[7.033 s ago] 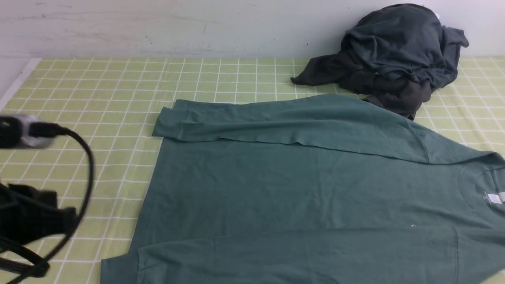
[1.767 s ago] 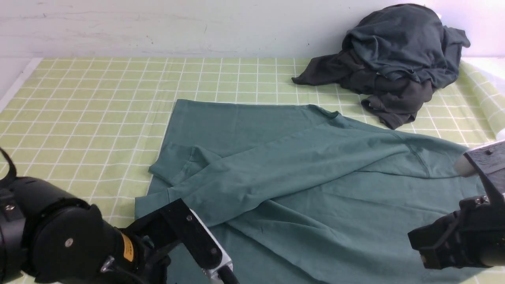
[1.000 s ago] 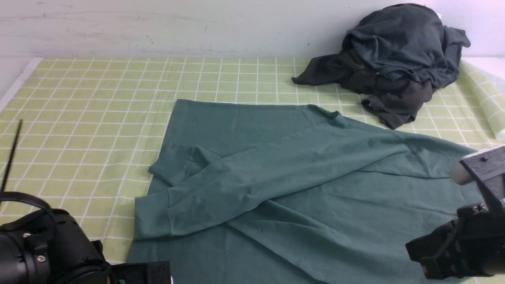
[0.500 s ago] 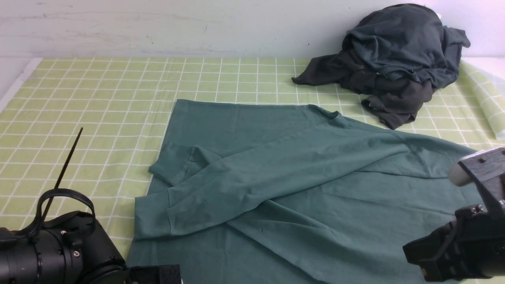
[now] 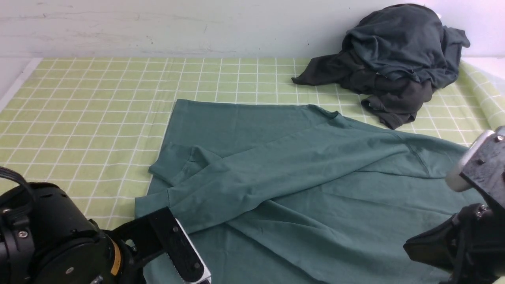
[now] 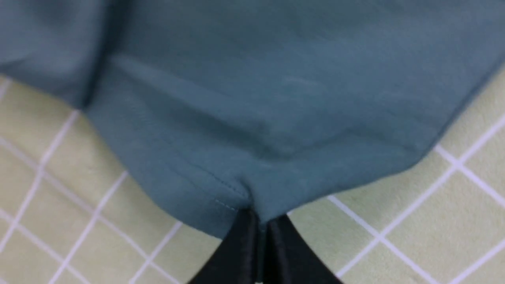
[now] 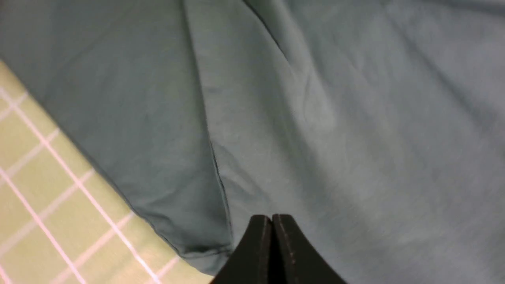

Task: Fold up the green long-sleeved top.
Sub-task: Use both arms simultaneously to clamp the lower edge of the clothing fabric

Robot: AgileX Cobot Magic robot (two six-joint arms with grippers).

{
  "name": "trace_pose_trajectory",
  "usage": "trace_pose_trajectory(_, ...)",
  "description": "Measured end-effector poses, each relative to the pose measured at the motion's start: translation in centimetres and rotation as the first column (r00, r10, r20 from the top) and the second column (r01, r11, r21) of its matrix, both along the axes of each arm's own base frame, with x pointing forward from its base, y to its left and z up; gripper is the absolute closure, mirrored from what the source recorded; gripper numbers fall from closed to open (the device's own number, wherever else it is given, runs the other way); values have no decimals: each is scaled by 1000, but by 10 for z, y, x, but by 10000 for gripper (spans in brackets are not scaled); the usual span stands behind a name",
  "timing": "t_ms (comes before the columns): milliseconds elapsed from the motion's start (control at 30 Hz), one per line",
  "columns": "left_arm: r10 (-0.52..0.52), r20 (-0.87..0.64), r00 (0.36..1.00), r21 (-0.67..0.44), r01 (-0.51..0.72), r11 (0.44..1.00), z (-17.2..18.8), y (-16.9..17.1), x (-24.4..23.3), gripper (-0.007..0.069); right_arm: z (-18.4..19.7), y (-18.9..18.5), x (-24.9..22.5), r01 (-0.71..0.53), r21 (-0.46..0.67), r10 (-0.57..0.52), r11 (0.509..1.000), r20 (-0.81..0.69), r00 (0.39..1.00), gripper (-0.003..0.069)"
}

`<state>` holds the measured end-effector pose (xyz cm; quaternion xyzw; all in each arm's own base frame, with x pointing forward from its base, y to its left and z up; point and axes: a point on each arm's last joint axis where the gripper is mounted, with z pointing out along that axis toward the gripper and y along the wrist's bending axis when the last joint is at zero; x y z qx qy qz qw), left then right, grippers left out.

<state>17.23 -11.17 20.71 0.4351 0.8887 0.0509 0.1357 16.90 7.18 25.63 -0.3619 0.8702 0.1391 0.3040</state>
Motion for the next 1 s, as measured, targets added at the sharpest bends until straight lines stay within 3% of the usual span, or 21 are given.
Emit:
trace_pose_trajectory(100, 44, 22, 999, -12, -43, 999, 4, 1, 1, 626, -1, -3, 0, -64, -74, 66, 995, 35, 997, 665)
trace_pose_trajectory(233, 116, 36, 993, -44, -114, 993, 6, 1, 2, 626, -15, -13, 6, -149, -281, 160, 948, 18, 987, 587)
trace_pose_trajectory(400, 152, 54, 987, -92, -147, 985, 8, -1, 3, 626, -34, -28, 19, -267, -521, 270, 810, -72, 960, 426)
trace_pose_trajectory(567, 167, 47, 985, -109, -162, 981, 8, -2, 3, 626, -56, -35, 31, -417, -623, 382, 662, -199, 902, 321)
trace_pose_trajectory(667, 171, 44, 984, -114, -165, 980, 8, -3, 3, 626, -72, -36, 39, -503, -636, 435, 585, -278, 856, 309)
trace_pose_trajectory(800, 180, 36, 983, -128, -174, 976, 8, -4, 2, 626, -89, -33, 49, -538, -633, 464, 557, -301, 833, 317)
trace_pose_trajectory(1000, 188, 26, 982, -137, -182, 974, 8, -4, 2, 626, -105, -32, 60, -569, -642, 497, 514, -318, 807, 437)
